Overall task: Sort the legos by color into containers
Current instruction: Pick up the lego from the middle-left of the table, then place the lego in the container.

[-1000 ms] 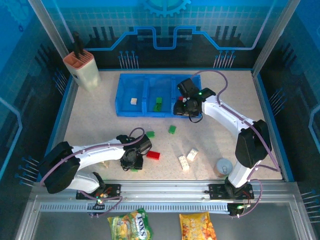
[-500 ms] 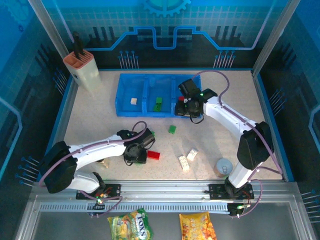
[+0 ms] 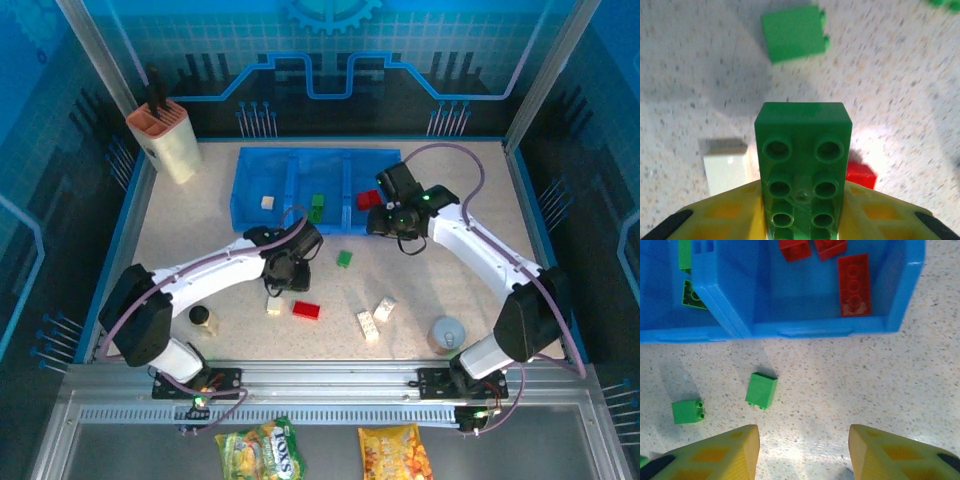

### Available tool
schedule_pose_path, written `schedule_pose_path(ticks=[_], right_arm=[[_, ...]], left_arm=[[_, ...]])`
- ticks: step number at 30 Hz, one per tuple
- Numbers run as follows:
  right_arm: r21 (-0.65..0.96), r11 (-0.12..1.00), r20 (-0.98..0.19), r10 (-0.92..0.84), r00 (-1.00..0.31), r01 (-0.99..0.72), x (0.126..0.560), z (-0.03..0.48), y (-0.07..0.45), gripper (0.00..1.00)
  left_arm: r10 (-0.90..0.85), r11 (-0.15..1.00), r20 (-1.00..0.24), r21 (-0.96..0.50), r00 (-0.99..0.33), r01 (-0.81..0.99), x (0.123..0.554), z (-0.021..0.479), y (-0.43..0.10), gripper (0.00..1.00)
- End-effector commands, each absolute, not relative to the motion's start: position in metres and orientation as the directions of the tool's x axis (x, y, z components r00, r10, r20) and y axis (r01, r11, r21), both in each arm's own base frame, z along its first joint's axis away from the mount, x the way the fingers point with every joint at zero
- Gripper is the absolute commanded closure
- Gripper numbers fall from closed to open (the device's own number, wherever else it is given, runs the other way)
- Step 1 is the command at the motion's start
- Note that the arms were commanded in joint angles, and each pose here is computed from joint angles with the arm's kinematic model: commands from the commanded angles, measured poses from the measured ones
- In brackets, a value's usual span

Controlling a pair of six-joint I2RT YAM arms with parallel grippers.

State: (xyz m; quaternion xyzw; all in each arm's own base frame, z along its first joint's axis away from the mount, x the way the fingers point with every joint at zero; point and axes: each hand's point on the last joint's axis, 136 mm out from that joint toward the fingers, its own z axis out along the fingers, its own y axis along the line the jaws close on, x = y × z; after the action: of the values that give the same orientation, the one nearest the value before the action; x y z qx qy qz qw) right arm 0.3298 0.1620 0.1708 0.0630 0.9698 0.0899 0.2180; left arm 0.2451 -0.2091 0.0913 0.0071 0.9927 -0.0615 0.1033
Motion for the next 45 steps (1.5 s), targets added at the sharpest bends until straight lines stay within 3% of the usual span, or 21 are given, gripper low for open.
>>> schedule_pose_path(ticks=[1, 17, 24, 45], right_arm=[[0.17, 0.98, -0.424, 0.171, -0.89, 0.107, 0.321, 0.176, 0.144, 0.49], [0.141, 0.978, -0.441, 0.201, -0.874, 0.154, 0.296, 0.186, 0.12, 0.49], [0.137, 0.975, -0.443, 0.218, -0.87, 0.175, 0.287, 0.189, 0.112, 0.49], [0.13, 0.97, -0.441, 0.242, -0.865, 0.205, 0.274, 0.193, 0.104, 0.5]], left_arm=[[0.04, 0.992, -0.227, -0.111, -0.973, 0.066, 0.269, 0.103, -0.21, 0.63], [0.031, 0.982, -0.346, -0.166, -0.938, 0.094, 0.399, 0.142, -0.242, 0.63], [-0.026, 0.96, -0.359, -0.269, -0.933, 0.077, 0.445, 0.141, -0.259, 0.64], [-0.053, 0.918, -0.373, -0.383, -0.926, 0.102, 0.506, 0.088, -0.281, 0.64]])
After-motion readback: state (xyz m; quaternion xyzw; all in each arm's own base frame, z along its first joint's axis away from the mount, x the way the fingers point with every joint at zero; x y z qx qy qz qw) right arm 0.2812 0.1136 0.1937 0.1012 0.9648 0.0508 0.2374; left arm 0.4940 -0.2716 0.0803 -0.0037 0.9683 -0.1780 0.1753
